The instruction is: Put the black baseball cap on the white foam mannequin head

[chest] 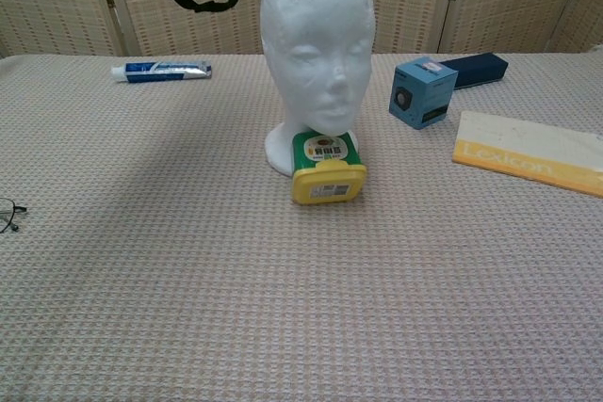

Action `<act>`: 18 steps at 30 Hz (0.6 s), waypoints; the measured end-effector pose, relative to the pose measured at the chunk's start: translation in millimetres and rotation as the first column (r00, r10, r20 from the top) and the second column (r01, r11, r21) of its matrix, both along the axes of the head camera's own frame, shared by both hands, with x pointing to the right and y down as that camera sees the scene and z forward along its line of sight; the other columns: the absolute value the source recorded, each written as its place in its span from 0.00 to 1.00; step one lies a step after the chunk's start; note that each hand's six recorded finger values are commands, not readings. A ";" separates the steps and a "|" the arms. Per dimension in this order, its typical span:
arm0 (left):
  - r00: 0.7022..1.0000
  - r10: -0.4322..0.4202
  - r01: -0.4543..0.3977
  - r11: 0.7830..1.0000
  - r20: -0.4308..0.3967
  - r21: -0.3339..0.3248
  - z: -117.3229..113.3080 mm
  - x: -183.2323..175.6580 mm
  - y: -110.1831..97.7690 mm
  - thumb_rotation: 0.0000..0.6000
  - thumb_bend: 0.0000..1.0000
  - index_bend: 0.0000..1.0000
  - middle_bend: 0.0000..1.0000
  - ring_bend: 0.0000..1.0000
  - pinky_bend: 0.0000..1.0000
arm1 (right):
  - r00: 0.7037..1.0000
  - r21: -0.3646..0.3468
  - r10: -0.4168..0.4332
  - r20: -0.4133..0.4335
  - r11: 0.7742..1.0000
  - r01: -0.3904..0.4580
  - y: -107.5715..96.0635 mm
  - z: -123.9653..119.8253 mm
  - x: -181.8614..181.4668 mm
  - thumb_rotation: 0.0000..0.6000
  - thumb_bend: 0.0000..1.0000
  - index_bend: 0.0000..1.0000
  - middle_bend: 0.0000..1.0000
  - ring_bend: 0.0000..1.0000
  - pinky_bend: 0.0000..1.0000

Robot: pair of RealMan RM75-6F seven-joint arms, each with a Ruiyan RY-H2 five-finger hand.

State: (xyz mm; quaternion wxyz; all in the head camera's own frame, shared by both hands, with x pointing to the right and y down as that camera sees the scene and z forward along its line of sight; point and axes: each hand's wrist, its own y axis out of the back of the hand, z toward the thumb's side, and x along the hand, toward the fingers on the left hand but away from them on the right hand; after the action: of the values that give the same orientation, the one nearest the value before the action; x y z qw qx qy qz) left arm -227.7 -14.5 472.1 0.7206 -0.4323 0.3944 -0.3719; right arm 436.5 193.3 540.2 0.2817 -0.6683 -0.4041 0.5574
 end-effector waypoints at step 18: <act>0.993 0.115 -0.115 0.993 -0.003 -0.035 26.8 94.1 -50.3 1.00 0.47 0.59 0.75 0.57 0.75 | 0.999 -0.046 0.023 -0.043 0.999 -0.025 -10.6 18.0 8.1 1.00 0.29 0.00 0.00 0.00 0.00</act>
State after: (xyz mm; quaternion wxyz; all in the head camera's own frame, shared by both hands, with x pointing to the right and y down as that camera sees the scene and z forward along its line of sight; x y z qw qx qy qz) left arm -133.6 -64.8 498.9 0.7329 -0.4671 0.3627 -0.3363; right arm 444.6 182.8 558.1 0.2676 -0.6577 -0.3930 0.5842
